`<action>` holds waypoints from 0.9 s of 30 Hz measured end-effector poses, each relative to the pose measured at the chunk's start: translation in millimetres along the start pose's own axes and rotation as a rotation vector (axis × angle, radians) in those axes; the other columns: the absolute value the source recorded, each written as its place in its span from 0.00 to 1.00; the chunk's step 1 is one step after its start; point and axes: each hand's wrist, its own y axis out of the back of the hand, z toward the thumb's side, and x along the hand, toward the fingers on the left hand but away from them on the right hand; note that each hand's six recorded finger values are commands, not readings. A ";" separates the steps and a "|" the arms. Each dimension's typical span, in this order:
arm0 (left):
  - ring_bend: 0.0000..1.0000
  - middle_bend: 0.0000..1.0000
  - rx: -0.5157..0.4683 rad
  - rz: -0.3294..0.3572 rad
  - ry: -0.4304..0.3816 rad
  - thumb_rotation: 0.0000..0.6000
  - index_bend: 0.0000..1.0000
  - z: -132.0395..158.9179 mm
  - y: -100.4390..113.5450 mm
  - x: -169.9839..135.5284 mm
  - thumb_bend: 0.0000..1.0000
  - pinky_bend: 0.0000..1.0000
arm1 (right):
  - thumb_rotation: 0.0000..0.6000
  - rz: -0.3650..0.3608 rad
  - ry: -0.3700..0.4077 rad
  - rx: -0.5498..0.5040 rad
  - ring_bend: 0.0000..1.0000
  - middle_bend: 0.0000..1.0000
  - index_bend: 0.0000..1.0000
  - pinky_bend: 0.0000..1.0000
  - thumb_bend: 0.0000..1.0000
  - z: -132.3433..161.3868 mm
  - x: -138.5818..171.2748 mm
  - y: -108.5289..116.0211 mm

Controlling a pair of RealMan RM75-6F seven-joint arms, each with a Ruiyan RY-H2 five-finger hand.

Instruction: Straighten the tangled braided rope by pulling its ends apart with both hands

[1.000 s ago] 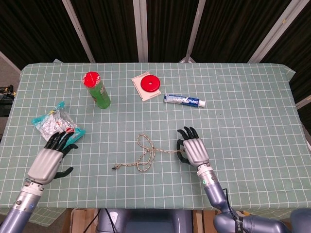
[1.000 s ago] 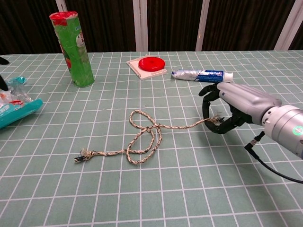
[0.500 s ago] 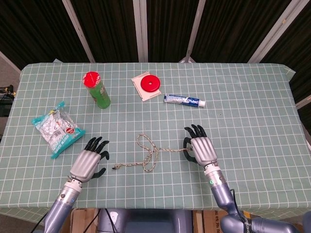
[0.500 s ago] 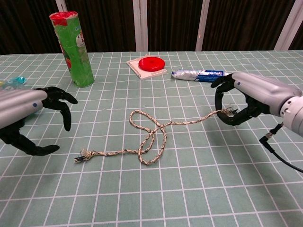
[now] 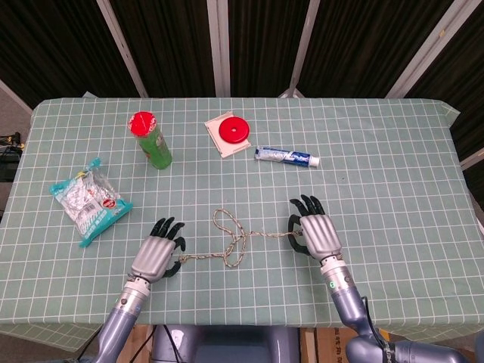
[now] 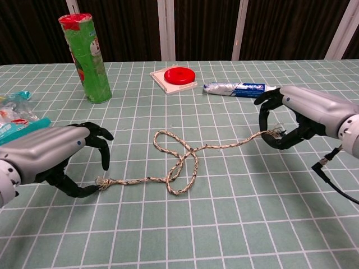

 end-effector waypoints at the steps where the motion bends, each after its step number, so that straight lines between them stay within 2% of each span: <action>1: 0.00 0.11 0.000 -0.003 0.002 1.00 0.47 1.6 -1.9 1.2 0.36 0.00 | 1.00 -0.001 -0.001 0.000 0.00 0.18 0.61 0.00 0.47 -0.5 0.0 0.4; 15: 0.00 0.12 0.004 -0.026 0.014 1.00 0.51 10.0 -16.1 9.9 0.40 0.00 | 1.00 -0.006 -0.009 0.003 0.00 0.18 0.61 0.00 0.48 -5.4 -0.2 5.1; 23: 0.00 0.13 -0.008 -0.036 0.011 1.00 0.56 12.7 -20.8 10.2 0.50 0.00 | 1.00 -0.006 -0.016 0.007 0.00 0.18 0.61 0.00 0.48 -8.8 0.1 5.7; 27: 0.00 0.14 -0.004 -0.036 0.011 1.00 0.57 12.2 -22.2 9.8 0.51 0.00 | 1.00 -0.007 -0.016 0.008 0.00 0.18 0.61 0.00 0.49 -9.1 0.1 6.2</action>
